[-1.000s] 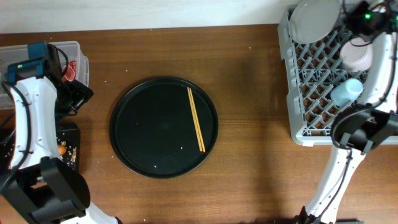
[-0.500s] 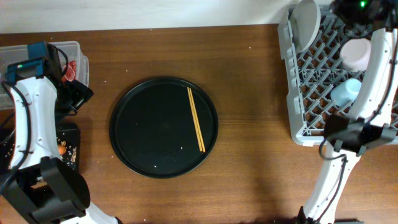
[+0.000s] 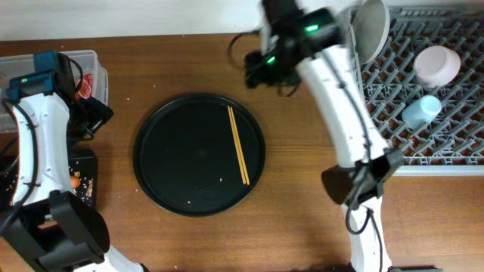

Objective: Sort waste into correct bins and load items into the dishwasher rack
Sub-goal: 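Lower the right gripper onto the chopsticks and grasp one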

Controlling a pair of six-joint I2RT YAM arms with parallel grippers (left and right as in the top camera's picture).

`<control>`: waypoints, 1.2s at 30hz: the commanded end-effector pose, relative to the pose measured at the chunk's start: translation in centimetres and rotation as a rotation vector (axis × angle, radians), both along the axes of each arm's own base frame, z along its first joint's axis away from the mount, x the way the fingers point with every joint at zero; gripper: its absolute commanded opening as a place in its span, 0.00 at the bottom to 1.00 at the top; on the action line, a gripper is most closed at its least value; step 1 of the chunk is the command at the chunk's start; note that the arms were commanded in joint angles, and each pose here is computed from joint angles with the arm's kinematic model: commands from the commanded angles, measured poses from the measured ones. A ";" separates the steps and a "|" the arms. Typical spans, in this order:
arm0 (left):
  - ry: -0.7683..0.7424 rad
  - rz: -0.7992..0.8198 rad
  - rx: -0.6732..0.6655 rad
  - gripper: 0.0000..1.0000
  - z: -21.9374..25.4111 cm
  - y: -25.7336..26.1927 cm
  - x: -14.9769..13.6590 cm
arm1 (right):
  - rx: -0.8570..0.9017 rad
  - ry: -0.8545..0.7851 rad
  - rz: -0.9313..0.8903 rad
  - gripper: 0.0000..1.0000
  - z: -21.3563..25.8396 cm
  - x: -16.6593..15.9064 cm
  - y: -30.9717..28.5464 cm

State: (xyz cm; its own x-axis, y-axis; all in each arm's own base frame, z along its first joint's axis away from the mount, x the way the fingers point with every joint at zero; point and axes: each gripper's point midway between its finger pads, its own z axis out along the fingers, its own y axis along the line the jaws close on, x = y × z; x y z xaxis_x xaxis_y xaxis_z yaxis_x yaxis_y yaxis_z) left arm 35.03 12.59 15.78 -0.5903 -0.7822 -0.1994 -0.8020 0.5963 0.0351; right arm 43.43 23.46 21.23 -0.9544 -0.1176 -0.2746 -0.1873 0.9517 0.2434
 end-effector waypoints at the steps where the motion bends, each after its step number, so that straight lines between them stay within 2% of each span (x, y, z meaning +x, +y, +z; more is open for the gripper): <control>1: -0.015 0.013 0.007 0.99 0.6 0.1 0.0 | -0.081 0.118 0.015 0.62 -6.5 -2.7 3.5; 5: -0.015 0.013 0.007 0.99 0.6 0.1 0.0 | -0.118 0.186 0.052 0.56 -12.9 -5.7 6.6; 9: -0.015 0.013 0.007 0.99 0.6 0.1 0.0 | -0.139 0.235 0.027 0.54 -16.3 -7.2 6.7; 11: -0.015 0.013 0.007 0.99 0.6 0.1 0.0 | -0.146 0.260 0.009 0.51 -16.9 -7.9 6.6; 16: -0.015 0.013 0.007 0.99 0.6 0.1 0.0 | -0.154 0.261 0.040 0.52 -18.0 -9.1 7.6; 25: -0.015 0.013 0.007 0.99 0.5 0.1 0.0 | -0.174 0.234 0.033 0.53 -19.0 -8.6 7.2; 27: -0.015 0.012 0.007 0.99 0.6 0.1 0.0 | -0.172 0.232 0.032 0.54 -19.6 -8.6 7.1; 29: -0.015 0.013 0.007 0.99 0.6 0.1 0.0 | -0.168 0.225 0.036 0.59 -19.9 -8.5 7.2; 36: -0.015 0.013 0.007 0.99 0.6 0.1 0.0 | -0.181 0.209 0.039 0.60 -19.9 -8.3 7.0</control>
